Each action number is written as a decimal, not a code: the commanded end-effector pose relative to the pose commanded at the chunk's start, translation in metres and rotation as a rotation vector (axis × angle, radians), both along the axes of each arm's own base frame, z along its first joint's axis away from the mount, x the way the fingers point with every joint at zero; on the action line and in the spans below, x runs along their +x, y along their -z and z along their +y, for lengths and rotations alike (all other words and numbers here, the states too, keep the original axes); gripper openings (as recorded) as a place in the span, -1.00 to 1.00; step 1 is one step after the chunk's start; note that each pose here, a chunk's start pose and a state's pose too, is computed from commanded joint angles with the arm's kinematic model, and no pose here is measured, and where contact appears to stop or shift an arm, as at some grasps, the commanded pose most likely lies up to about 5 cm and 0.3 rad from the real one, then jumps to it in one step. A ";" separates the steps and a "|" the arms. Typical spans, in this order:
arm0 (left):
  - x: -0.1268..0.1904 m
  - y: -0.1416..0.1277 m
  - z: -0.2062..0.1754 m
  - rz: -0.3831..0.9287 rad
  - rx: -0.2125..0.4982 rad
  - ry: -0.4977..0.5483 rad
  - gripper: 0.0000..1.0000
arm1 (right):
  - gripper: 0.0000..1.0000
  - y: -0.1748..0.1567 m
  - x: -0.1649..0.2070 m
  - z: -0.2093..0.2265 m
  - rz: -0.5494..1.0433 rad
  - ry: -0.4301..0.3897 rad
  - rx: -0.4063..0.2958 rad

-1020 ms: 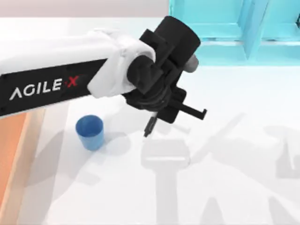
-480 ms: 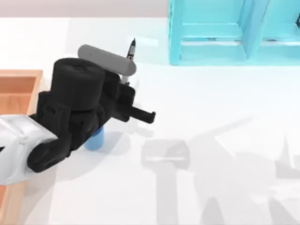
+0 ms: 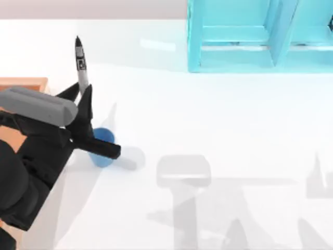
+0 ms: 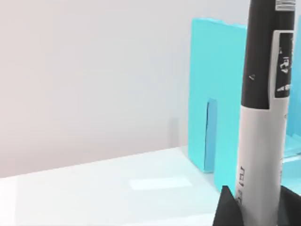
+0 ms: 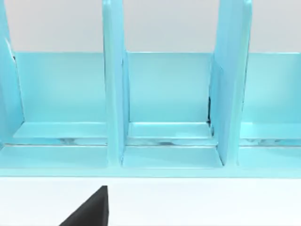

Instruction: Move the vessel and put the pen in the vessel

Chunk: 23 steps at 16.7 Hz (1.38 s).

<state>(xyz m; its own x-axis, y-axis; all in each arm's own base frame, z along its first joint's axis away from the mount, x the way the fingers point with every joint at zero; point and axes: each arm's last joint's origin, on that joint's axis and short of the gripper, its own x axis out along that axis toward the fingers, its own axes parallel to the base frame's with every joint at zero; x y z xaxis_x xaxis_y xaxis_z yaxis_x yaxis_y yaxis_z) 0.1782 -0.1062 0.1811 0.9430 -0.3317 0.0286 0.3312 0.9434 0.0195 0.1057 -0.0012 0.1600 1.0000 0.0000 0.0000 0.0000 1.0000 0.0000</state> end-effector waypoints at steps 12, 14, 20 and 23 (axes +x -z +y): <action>-0.016 0.002 0.013 -0.114 -0.054 -0.013 -1.00 | 1.00 0.000 0.000 0.000 0.000 0.000 0.000; -0.010 -0.001 0.011 -0.132 -0.065 -0.010 -1.00 | 1.00 0.000 0.000 0.000 0.000 0.000 0.000; 0.016 0.018 0.002 -0.090 -0.040 -0.015 -1.00 | 1.00 0.000 0.000 0.000 0.000 0.000 0.000; 0.022 0.016 0.002 -0.110 -0.053 -0.019 -1.00 | 1.00 0.000 0.000 0.000 0.000 0.000 0.000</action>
